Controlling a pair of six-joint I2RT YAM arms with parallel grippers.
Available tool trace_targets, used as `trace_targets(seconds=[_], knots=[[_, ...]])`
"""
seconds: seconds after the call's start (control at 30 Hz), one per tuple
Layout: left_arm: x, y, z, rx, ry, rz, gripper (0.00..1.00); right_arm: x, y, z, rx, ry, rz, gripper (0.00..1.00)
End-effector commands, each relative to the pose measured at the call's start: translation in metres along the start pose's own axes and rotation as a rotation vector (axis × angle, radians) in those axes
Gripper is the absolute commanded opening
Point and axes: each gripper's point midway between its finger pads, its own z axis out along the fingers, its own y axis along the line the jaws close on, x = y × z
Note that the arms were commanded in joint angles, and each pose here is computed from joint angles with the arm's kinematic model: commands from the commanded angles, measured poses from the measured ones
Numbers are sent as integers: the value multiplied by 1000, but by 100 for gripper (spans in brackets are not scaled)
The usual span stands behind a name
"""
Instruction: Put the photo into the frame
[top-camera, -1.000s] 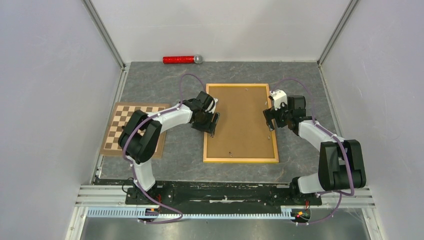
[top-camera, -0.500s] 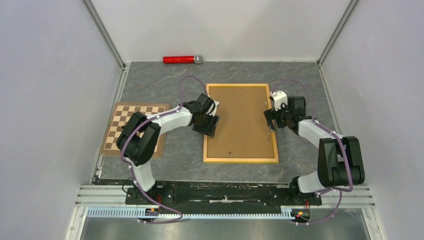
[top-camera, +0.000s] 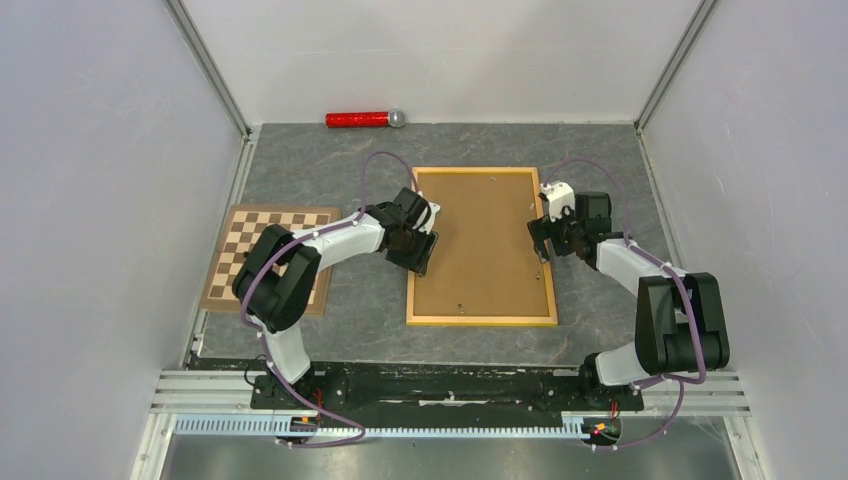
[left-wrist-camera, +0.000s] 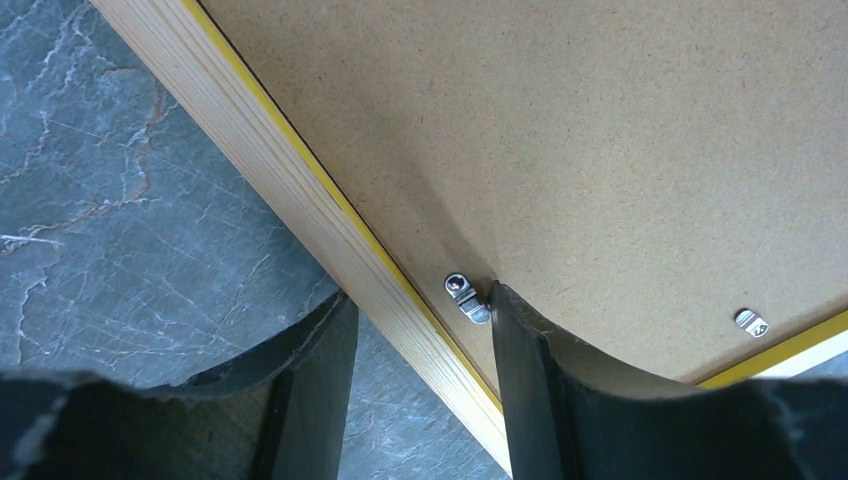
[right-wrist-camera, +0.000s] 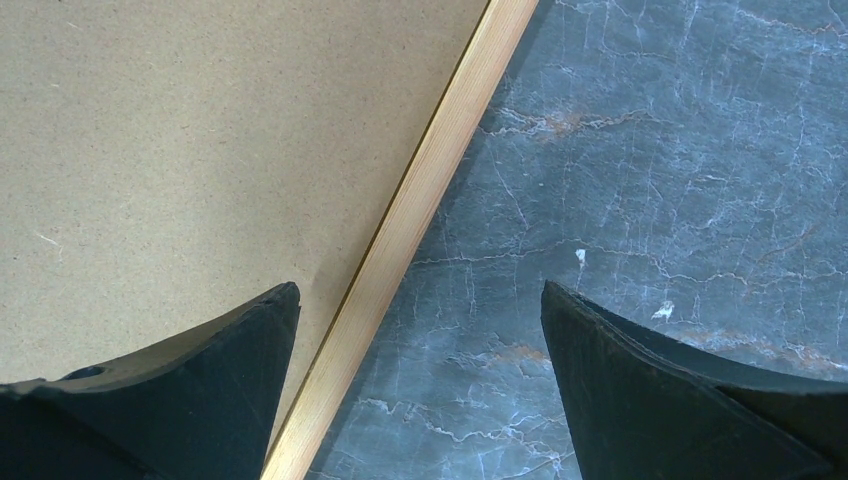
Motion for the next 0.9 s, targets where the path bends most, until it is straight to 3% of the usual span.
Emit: trace_targets(seconds=[0.0,0.5,0.87], knots=[[1,6,-8,-42,-3,51,56,-7,-4,0,11,-27,2,94],[5,11,-13,-52,9,107,45,-5,-6,0,7,-28,13,94],[3,7,-9,-27,18,134,31,-4,-6,1,3,-26,16,94]])
